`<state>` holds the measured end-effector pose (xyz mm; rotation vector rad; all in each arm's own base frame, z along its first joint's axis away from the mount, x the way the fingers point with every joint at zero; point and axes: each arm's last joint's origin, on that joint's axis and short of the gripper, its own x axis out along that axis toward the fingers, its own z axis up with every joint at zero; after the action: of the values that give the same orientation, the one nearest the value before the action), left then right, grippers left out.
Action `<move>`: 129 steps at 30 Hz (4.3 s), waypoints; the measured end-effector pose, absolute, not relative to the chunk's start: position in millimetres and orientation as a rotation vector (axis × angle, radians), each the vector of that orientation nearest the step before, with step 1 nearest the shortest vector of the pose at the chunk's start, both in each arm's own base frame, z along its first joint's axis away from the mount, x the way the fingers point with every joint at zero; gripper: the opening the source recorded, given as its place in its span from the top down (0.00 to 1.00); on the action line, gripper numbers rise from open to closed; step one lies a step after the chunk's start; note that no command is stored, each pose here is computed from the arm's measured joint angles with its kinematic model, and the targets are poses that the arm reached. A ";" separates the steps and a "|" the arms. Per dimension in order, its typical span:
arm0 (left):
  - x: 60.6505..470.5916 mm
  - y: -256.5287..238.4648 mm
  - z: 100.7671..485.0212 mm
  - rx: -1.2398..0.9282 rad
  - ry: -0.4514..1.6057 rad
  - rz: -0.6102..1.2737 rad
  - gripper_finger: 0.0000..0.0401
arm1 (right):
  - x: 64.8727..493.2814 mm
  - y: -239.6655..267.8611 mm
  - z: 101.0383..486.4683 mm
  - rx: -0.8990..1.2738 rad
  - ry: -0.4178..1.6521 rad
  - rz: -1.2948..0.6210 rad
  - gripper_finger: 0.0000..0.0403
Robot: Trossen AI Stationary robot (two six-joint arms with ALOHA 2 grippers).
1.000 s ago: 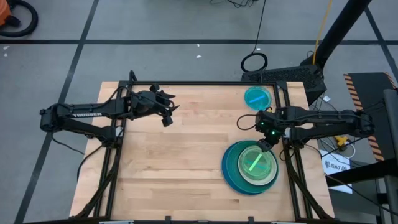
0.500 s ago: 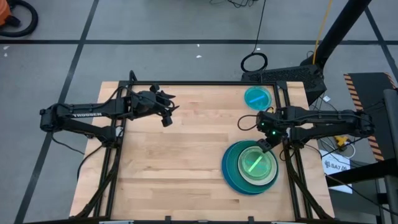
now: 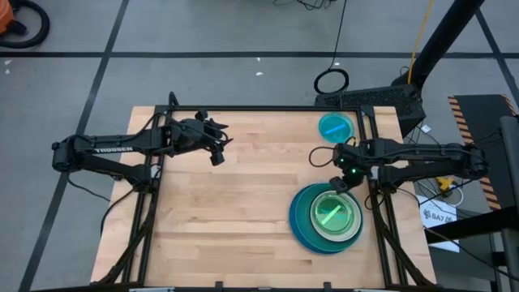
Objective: Stack plastic plates
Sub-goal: Stack the light blue plate on top of the light green plate
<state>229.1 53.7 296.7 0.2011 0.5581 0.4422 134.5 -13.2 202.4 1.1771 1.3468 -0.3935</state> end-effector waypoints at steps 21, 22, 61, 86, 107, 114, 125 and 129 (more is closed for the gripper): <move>227.3 61.3 296.9 0.227 0.569 0.465 0.43 | 188.5 -45.7 241.9 0.961 0.831 -0.511 0.58; 226.9 62.6 296.9 0.226 0.570 0.471 0.43 | 191.3 -49.0 241.2 0.949 0.835 -0.515 0.58; 213.0 93.3 291.8 0.250 0.672 0.576 0.43 | 201.1 -221.1 173.0 0.779 1.458 -0.890 0.58; 213.0 93.2 291.8 0.250 0.672 0.576 0.43 | 208.3 -232.0 153.3 0.764 1.437 -0.884 0.58; 212.3 92.9 290.7 0.265 0.691 0.567 0.43 | 208.7 -231.2 148.9 0.771 1.412 -0.896 0.94; 208.6 91.2 286.3 0.245 0.746 0.547 0.43 | 207.5 -229.8 149.0 0.777 1.430 -0.893 0.98; 173.6 73.4 293.5 0.200 0.537 0.461 0.43 | 213.1 -212.2 161.1 0.724 1.481 -0.831 1.00; 154.9 66.1 309.3 0.212 0.429 0.480 0.43 | 219.5 -199.3 174.6 0.677 1.455 -0.800 1.00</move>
<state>154.9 66.1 309.3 0.2124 0.4288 0.4799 219.5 -199.3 174.6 0.6768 1.4552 -0.7999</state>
